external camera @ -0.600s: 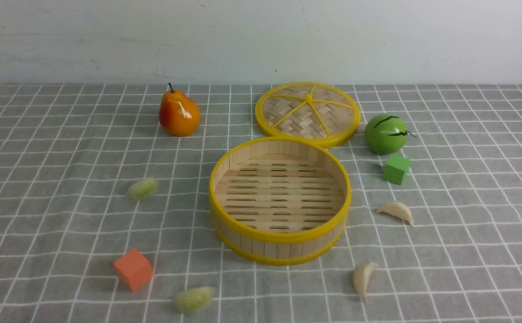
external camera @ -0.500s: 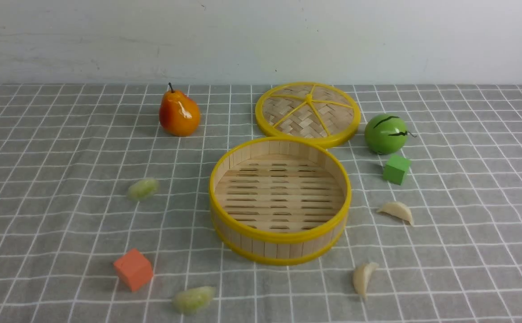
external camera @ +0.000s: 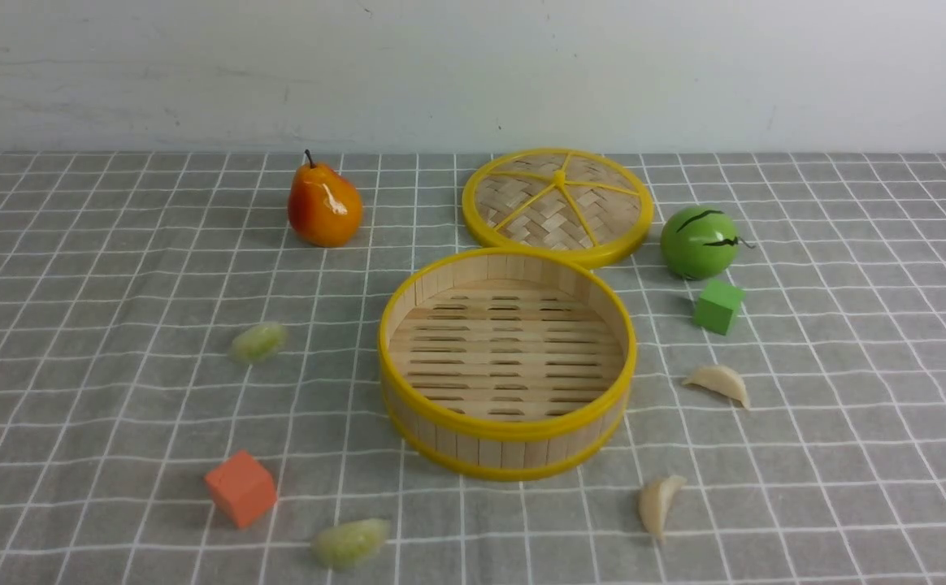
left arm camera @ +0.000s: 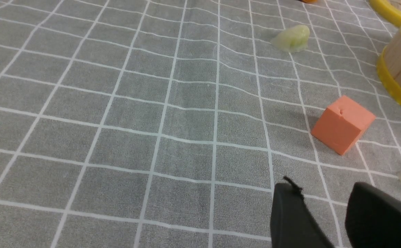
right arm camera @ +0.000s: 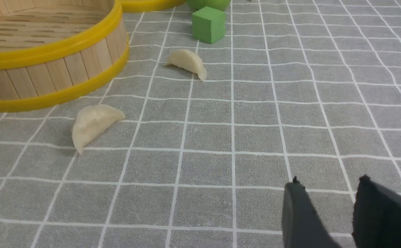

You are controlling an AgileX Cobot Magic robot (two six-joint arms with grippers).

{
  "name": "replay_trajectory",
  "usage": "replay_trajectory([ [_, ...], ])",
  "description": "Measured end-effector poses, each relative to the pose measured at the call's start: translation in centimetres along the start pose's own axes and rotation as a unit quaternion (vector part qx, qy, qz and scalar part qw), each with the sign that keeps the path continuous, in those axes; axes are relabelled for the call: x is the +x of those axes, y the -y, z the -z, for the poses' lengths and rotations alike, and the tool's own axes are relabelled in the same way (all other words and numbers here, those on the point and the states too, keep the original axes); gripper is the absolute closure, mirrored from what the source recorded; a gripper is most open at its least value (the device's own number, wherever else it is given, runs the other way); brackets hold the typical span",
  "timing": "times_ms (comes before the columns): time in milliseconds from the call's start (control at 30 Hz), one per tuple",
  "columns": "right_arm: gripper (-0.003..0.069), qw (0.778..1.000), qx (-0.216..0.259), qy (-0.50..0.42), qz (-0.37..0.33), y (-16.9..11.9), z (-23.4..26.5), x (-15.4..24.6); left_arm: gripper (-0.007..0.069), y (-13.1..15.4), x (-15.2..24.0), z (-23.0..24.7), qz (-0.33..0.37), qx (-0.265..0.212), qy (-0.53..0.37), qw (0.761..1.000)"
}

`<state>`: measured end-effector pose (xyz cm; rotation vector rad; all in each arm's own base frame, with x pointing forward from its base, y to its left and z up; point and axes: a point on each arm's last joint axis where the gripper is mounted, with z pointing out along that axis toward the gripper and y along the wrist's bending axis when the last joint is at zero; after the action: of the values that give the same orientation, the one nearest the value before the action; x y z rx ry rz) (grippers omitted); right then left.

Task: Put the dumplings into the steamer on the table with the grey tablecloth.
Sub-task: 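Reach for and grasp a dumpling on the table with the left gripper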

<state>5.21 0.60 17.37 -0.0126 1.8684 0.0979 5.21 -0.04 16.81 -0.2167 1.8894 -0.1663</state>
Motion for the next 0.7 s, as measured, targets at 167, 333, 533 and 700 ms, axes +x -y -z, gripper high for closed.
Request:
replay_trajectory([
  [167, 0.0419, 1.0, 0.0, 0.0, 0.0, 0.0, 0.0, 0.0, 0.0388, 0.0, 0.0, 0.0, 0.0, 0.0, 0.0, 1.0],
  [333, 0.0419, 1.0, 0.001, 0.0, 0.002, 0.0, 0.0, 0.0, 0.0388, 0.0, -0.1, 0.0, 0.0, 0.002, 0.007, 1.0],
  [533, 0.0419, 0.999, 0.003, 0.034, 0.004, 0.1, -0.1, -0.5, 0.0388, 0.3, -1.3, 0.1, 0.0, 0.018, 0.074, 0.997],
  [700, 0.0419, 0.988, 0.015, 0.154, 0.003, 0.3, 0.3, -2.6, 0.0388, 0.9, -3.8, 0.9, 0.0, 0.052, 0.215, 0.975],
])
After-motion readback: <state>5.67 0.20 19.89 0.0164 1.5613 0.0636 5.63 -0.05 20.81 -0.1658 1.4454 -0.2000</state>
